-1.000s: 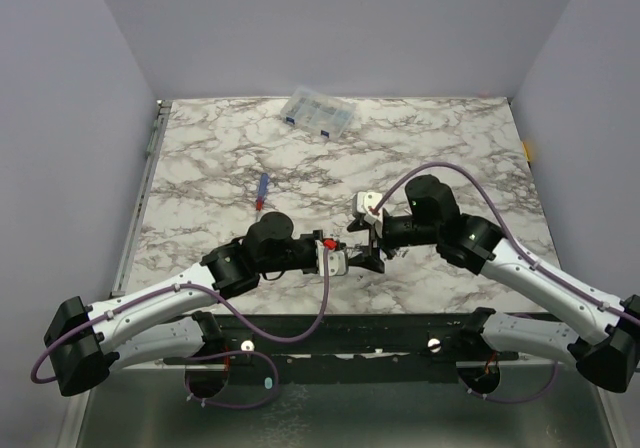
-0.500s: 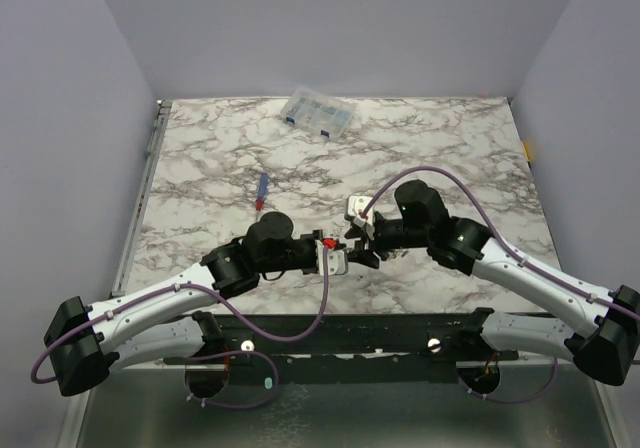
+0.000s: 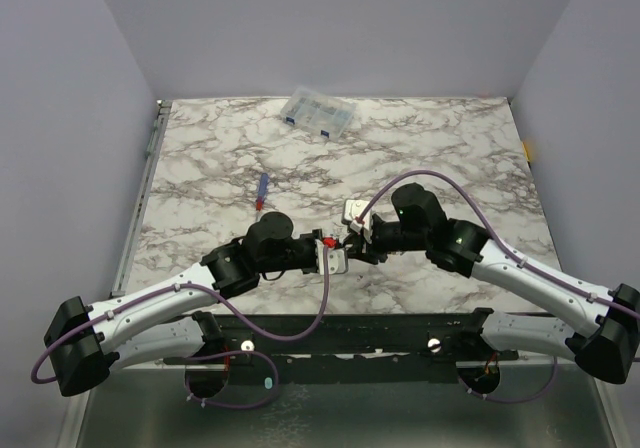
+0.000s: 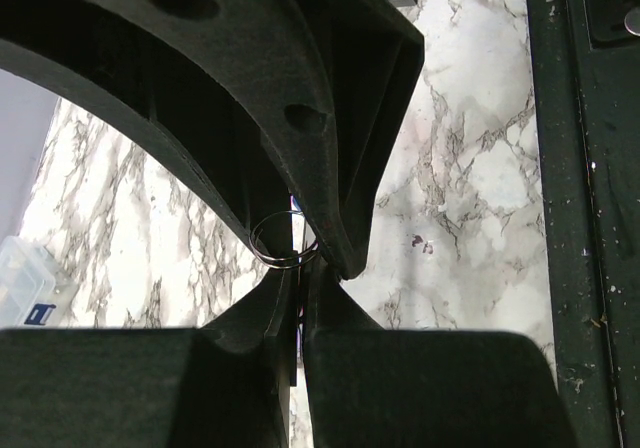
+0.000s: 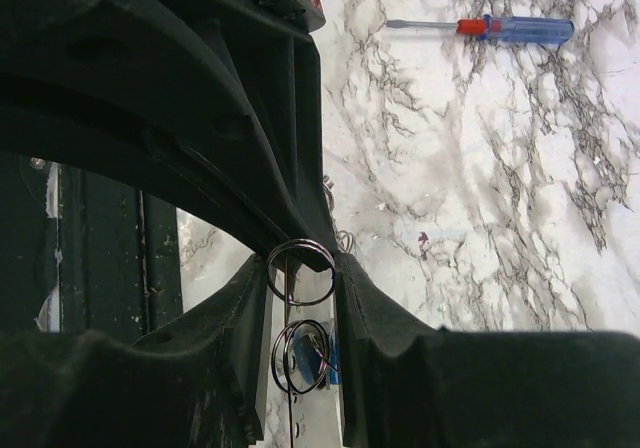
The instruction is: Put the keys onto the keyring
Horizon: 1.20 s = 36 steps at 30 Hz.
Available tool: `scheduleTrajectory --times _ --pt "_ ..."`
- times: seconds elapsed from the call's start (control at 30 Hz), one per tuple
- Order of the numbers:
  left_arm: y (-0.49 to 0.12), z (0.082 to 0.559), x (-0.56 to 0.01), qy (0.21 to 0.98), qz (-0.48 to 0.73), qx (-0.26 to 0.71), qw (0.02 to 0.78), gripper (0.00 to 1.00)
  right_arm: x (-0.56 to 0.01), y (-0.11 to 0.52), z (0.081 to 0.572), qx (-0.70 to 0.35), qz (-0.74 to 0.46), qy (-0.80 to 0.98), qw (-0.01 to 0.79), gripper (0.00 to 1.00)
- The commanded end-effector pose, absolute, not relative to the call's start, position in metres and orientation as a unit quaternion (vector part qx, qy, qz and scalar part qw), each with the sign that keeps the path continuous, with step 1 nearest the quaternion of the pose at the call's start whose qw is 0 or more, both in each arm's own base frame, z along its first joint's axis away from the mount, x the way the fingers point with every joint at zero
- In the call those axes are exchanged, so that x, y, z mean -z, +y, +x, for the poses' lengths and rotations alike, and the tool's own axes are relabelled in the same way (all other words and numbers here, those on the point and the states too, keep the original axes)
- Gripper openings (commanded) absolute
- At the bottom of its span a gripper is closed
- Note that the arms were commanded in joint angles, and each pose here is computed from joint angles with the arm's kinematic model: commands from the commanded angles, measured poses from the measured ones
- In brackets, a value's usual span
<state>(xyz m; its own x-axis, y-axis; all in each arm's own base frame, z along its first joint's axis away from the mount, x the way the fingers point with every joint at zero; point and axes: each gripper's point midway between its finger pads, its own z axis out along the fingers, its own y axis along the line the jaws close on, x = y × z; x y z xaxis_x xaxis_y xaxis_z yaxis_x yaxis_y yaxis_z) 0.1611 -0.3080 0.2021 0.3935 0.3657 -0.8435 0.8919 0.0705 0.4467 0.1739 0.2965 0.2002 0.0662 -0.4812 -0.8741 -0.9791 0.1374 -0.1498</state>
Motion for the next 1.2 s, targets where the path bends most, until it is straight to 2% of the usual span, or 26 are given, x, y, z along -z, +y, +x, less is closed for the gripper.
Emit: scheduleTrajectory --times 0.0,0.13,0.3,0.4,0.47,0.67,0.73,1.0,1.1,1.17 --pt "-0.311 0.153 -0.216 0.47 0.634 0.262 0.555 0.0 -0.207 0.285 0.191 -0.241 -0.581 0.638 0.445 0.07" --pt "-0.311 0.153 -0.218 0.469 0.633 0.26 0.558 0.0 -0.207 0.283 0.193 -0.236 -0.577 0.64 0.449 0.01" --pt "-0.311 0.15 -0.22 0.463 0.633 0.266 0.561 0.01 -0.215 0.283 0.192 -0.242 -0.572 0.626 0.472 0.01" --pt "-0.309 0.149 -0.223 0.46 0.631 0.268 0.565 0.23 -0.224 0.28 0.189 -0.242 -0.57 0.604 0.501 0.01" --pt "-0.305 0.145 -0.229 0.455 0.627 0.27 0.572 0.34 -0.229 0.278 0.188 -0.239 -0.568 0.593 0.518 0.01" --pt "-0.301 0.134 -0.253 0.444 0.609 0.301 0.584 0.53 -0.234 0.275 0.186 -0.217 -0.569 0.577 0.544 0.01" --pt "-0.302 0.132 -0.264 0.448 0.598 0.316 0.584 0.56 -0.232 0.276 0.186 -0.206 -0.571 0.575 0.549 0.01" --pt "-0.314 0.163 -0.315 0.569 0.45 0.367 0.581 0.59 -0.242 0.278 0.181 -0.181 -0.567 0.547 0.589 0.01" --pt "-0.321 0.175 -0.314 0.624 0.412 0.367 0.554 0.5 -0.246 0.278 0.179 -0.176 -0.567 0.538 0.599 0.01" --pt "-0.327 0.178 -0.312 0.65 0.401 0.372 0.528 0.47 -0.248 0.278 0.178 -0.171 -0.567 0.534 0.603 0.01"
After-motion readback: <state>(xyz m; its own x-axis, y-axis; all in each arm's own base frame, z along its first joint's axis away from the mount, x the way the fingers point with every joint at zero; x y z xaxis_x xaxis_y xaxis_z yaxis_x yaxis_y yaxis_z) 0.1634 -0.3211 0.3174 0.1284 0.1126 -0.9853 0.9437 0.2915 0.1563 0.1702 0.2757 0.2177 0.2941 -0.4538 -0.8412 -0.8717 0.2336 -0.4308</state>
